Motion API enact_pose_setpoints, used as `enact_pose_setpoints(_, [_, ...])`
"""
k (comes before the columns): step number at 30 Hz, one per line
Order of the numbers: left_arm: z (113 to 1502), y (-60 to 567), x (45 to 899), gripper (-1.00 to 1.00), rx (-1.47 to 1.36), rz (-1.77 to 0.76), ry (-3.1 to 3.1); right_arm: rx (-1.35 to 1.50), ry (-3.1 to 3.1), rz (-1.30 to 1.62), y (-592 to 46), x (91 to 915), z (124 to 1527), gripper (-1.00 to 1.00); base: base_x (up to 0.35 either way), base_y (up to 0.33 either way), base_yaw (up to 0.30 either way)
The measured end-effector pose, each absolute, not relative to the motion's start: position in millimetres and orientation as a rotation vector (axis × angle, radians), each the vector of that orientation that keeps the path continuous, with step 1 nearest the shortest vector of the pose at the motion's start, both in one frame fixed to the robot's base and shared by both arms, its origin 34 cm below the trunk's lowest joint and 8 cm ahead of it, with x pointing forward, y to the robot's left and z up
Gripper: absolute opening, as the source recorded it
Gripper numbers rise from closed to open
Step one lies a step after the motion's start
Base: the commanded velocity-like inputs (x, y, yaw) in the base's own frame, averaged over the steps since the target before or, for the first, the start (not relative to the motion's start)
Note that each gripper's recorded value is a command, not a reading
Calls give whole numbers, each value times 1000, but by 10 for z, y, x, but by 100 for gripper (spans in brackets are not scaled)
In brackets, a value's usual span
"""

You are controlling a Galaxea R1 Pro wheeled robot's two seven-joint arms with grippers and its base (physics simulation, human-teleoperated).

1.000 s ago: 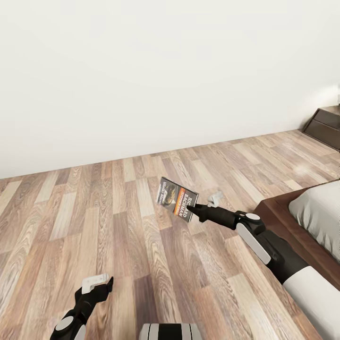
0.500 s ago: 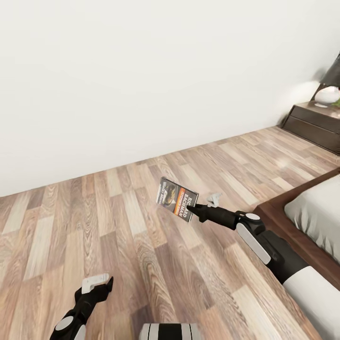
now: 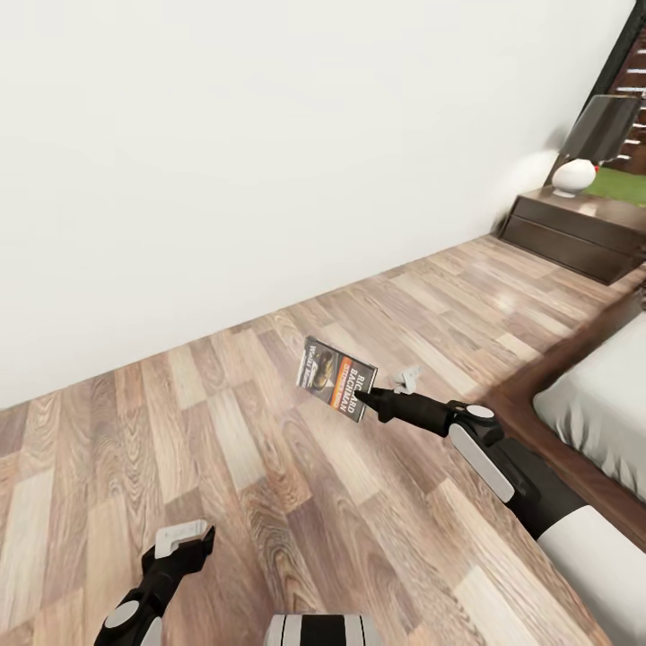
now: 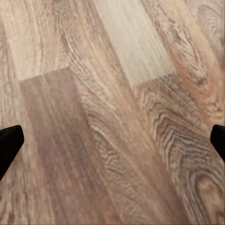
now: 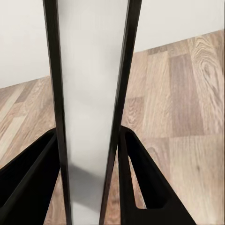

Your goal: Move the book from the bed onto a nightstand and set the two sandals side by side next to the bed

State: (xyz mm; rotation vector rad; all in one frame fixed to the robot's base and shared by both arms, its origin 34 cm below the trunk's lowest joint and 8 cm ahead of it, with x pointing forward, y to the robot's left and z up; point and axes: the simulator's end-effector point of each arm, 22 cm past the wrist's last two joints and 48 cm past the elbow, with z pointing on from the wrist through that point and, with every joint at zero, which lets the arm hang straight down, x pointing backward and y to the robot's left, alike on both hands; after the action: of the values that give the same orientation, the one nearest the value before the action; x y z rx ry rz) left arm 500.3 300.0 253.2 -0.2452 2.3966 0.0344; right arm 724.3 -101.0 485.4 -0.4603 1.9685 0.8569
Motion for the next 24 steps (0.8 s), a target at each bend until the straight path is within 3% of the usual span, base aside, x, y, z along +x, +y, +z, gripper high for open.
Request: enact_pose_setpoints(24, [2532,3000,5003,100,-244,35,2397,-460,1968,856,-1012,7245,4856,-100,297,207,-256])
